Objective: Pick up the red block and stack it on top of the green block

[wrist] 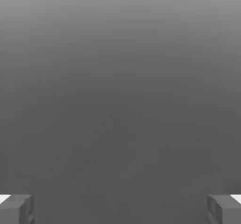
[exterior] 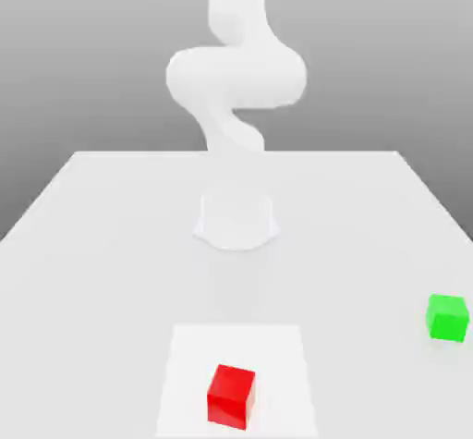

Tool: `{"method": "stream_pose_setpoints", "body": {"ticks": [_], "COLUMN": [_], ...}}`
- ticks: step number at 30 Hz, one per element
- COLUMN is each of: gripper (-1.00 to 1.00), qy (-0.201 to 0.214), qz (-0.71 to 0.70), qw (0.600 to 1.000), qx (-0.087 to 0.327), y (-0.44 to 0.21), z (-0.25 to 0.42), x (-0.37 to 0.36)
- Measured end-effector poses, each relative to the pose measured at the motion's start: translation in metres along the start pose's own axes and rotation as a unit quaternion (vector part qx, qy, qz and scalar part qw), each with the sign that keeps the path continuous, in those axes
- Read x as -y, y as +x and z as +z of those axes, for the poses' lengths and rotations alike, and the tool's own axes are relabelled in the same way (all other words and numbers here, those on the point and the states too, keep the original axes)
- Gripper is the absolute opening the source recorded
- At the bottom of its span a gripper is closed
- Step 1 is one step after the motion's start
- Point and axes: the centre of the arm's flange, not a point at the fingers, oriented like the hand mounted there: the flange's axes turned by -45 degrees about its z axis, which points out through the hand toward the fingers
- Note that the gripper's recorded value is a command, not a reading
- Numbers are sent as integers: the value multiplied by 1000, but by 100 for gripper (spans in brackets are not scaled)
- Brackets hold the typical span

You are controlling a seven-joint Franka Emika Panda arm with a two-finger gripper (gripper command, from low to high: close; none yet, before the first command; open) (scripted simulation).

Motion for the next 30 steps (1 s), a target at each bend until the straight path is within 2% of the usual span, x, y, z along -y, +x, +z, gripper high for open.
{"method": "stream_pose_setpoints", "body": {"ticks": [11, 23, 28, 29, 30], "gripper": [0, 0, 0, -100, -100], "qy": [-31, -47, -48, -48, -48], "qz": [48, 104, 110, 110, 110], "qw": [985, 935, 929, 929, 929], "qx": [164, 335, 351, 351, 351], "y": [-64, -226, -275, -283, -283], "z": [218, 386, 434, 442, 442], "x": [-4, -10, -10, -10, -10]}}
